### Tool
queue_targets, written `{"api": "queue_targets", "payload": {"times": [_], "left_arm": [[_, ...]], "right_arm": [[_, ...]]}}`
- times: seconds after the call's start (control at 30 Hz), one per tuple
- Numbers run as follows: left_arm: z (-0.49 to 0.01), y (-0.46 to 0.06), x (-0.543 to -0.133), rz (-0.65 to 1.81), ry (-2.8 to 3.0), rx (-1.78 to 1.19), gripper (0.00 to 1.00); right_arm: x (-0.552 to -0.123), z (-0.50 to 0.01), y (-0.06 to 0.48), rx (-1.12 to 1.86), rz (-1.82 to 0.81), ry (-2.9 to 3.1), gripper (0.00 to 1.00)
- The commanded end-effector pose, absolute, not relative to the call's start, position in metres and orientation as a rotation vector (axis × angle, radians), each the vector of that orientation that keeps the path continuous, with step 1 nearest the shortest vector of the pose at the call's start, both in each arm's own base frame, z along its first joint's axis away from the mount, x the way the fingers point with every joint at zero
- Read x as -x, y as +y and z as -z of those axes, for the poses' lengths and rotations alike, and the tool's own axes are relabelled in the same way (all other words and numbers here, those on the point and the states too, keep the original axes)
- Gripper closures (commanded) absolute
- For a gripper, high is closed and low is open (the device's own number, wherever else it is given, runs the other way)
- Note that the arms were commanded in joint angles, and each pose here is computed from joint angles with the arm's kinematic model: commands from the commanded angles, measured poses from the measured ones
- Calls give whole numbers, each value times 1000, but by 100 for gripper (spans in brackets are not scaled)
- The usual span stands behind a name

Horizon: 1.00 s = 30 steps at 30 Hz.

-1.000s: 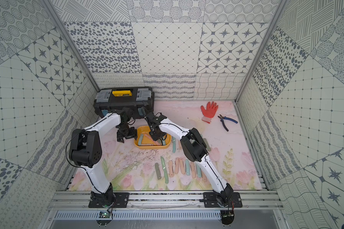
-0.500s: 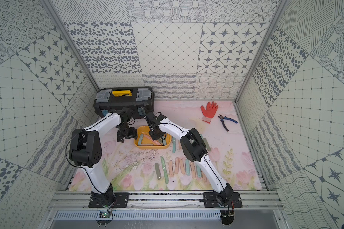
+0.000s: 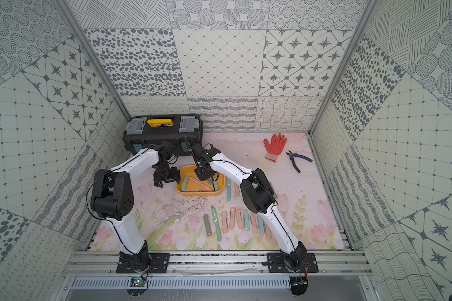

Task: Take the fruit knife out of the storage box
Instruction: Pick up the fruit knife from the storage box.

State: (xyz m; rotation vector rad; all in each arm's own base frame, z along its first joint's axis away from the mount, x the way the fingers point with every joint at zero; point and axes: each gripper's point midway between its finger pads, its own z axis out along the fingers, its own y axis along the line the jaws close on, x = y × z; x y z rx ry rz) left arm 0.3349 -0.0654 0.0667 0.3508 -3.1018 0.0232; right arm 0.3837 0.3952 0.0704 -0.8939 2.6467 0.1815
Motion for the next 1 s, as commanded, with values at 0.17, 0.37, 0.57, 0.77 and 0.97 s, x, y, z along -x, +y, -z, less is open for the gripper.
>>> {"api": "queue_targets", "payload": {"times": [0.17, 0.37, 0.57, 0.77, 0.97], "left_arm": [[-69, -64, -332, -1, -3084, -346, 19], [-69, -64, -332, -4, -3084, -345, 19], [-69, -64, -332, -6, -3083, -344, 19], [-70, -66, -332, -23, -3086, -346, 19], [-72, -68, -332, -40, -3087, -343, 19]], "right_arm": [[-388, -115, 400, 840, -233, 2570, 79], [-384, -166, 393, 781, -279, 2504, 79], [-371, -190, 370, 710, -311, 2503, 79], [-360, -201, 327, 589, -316, 2498, 79], [-359, -188, 265, 447, -262, 2545, 79]]}}
